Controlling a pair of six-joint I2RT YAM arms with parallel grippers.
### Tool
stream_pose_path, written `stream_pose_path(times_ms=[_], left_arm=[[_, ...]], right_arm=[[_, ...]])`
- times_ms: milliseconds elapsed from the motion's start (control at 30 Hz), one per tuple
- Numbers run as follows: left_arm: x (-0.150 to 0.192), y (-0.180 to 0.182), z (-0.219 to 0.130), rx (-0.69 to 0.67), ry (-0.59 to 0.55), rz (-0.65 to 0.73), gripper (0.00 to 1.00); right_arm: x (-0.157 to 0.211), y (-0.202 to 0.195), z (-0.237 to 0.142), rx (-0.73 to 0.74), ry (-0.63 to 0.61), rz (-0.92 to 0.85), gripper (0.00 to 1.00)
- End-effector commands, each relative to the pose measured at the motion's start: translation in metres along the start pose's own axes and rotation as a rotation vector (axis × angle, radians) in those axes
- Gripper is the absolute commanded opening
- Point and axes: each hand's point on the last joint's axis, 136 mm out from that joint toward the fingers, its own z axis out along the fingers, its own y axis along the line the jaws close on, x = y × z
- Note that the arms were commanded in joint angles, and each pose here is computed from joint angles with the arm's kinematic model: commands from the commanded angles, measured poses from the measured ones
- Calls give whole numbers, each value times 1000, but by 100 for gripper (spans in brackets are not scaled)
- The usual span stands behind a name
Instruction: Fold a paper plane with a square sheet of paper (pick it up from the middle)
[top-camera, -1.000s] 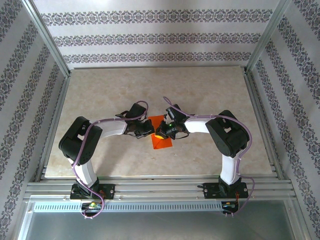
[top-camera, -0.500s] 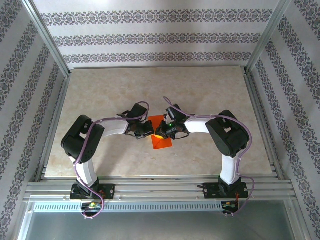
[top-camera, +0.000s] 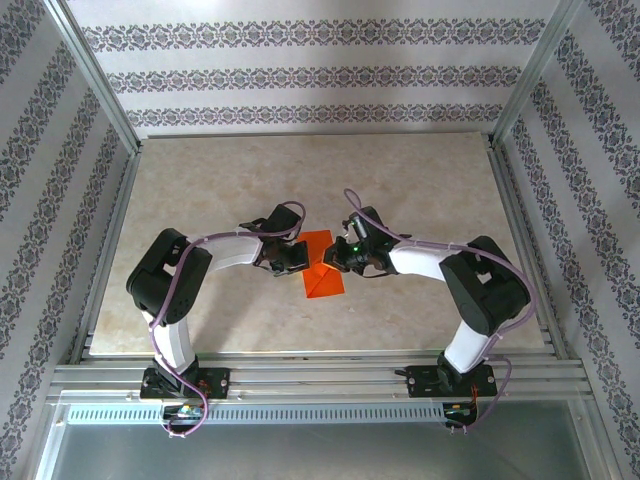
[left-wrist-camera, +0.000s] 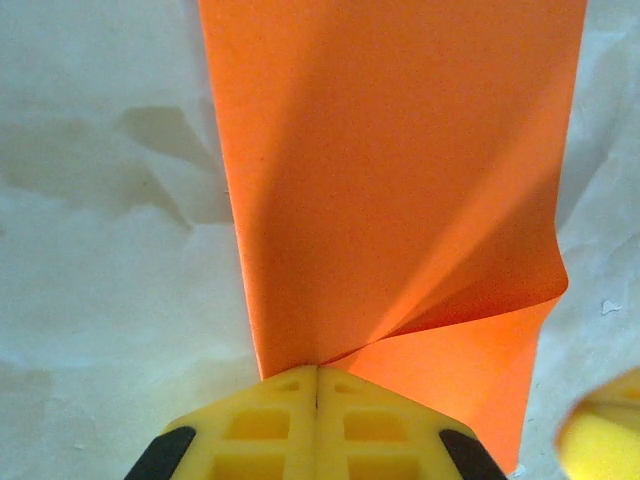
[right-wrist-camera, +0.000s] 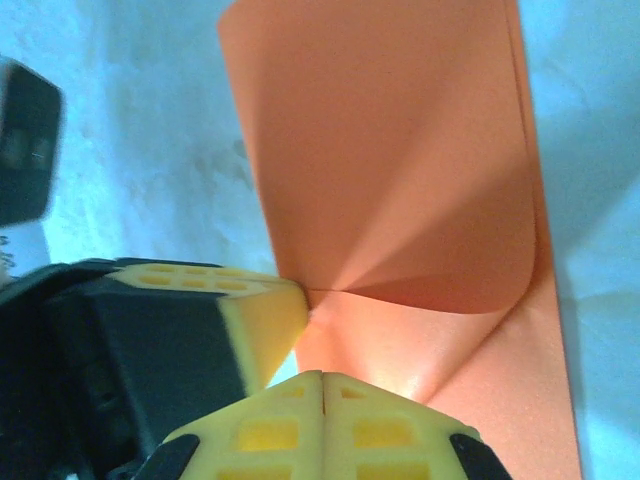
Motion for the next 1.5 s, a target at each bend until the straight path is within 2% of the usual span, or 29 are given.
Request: stream_pose_path(times_ms=[0,133,300,600,767,933,1133,1267,1467], left_arm=[[38,64,15,-260,115,-21,0],[40,69,15,-288,120,-18,0],[41,79,13,-349,119,-16,0],[43,89,12,-396,122,-8,0],[43,87,12,-388,122,1,0],[41,82,12,-376,115,9,0],[40,81,12,-375,111,11,0],[40,81,13,-379,114,16,0],[41,86,12,-404,111,20,0]], right_arm=[[9,-12,15,56,28,-28,0],[9,-11,27,61,48,-22,0],[9,-29,28,103,35,44,0],[6,-63,-5,194,-81,176,0],[-9,-46,-30,179,-181,109,0],[-2,-7,-14,98,-98,5,0],[3,5,14,91,-37,11,0],[1,-4,24,113,-28,37,0],[-4,-48,15,207,-84,182,0]])
